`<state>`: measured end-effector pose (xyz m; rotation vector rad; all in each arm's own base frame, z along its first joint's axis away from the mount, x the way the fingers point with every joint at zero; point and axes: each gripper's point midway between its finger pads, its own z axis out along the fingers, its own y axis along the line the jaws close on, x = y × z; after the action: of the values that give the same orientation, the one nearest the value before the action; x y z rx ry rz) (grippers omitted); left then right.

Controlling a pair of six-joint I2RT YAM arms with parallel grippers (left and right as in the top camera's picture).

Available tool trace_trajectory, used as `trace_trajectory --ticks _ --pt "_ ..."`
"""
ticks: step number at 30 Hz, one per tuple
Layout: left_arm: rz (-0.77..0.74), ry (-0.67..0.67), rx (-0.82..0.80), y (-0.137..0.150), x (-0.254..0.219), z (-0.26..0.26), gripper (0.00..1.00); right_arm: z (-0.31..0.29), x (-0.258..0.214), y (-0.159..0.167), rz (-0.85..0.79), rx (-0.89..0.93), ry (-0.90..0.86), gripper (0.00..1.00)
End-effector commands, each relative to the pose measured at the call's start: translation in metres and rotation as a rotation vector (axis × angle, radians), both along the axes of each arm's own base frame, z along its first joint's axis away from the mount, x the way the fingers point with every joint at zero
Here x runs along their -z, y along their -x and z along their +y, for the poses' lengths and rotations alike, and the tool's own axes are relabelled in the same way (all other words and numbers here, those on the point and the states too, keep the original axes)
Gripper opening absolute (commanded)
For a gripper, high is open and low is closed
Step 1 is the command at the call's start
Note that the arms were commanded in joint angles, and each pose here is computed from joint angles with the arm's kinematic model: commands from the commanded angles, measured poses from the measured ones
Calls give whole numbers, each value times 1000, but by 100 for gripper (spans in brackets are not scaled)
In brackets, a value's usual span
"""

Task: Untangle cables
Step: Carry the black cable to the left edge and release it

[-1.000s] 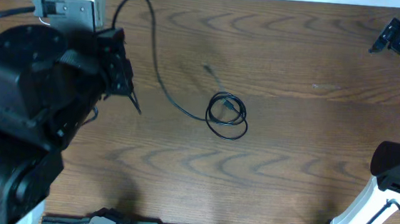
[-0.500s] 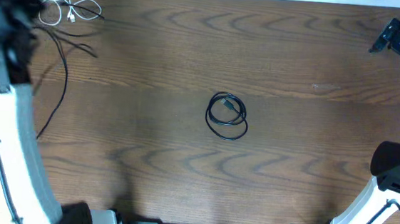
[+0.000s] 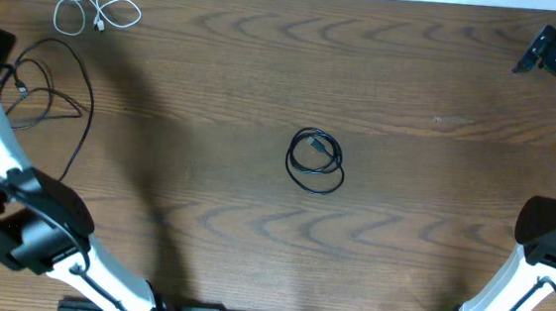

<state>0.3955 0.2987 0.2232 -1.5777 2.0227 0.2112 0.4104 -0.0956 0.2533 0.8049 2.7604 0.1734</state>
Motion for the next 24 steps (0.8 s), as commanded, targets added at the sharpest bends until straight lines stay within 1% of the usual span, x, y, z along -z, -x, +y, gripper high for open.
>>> trace_trajectory --ticks 1,3,4,7,9,11,14,16,19,24 --pt "-52 251 137 -26 35 -40 71 3 -16 4 -40 0 8 99" --pt "-63 345 177 -32 46 -55 72 3 -16 4 -41 0 8 99" --pt "-57 372 195 -32 50 -60 71 3 -16 4 -41 0 8 99" --pt "-22 400 206 -26 58 -65 71 3 -16 4 -41 0 8 99" --pt "16 392 215 -19 61 -65 71 3 -16 4 -41 0 8 99" --pt "84 383 169 -3 66 -60 71 2 -16 4 -40 1 8 99" --pt "210 360 -5 36 76 -44 72 2 -16 4 -41 1 8 99" --pt "270 345 -90 58 81 -33 75 2 -16 4 -42 1 9 99" --pt "312 335 -158 83 86 -14 78 2 -16 4 -41 1 8 99" --pt "333 334 -247 114 89 12 80 2 -16 4 -42 1 9 99"
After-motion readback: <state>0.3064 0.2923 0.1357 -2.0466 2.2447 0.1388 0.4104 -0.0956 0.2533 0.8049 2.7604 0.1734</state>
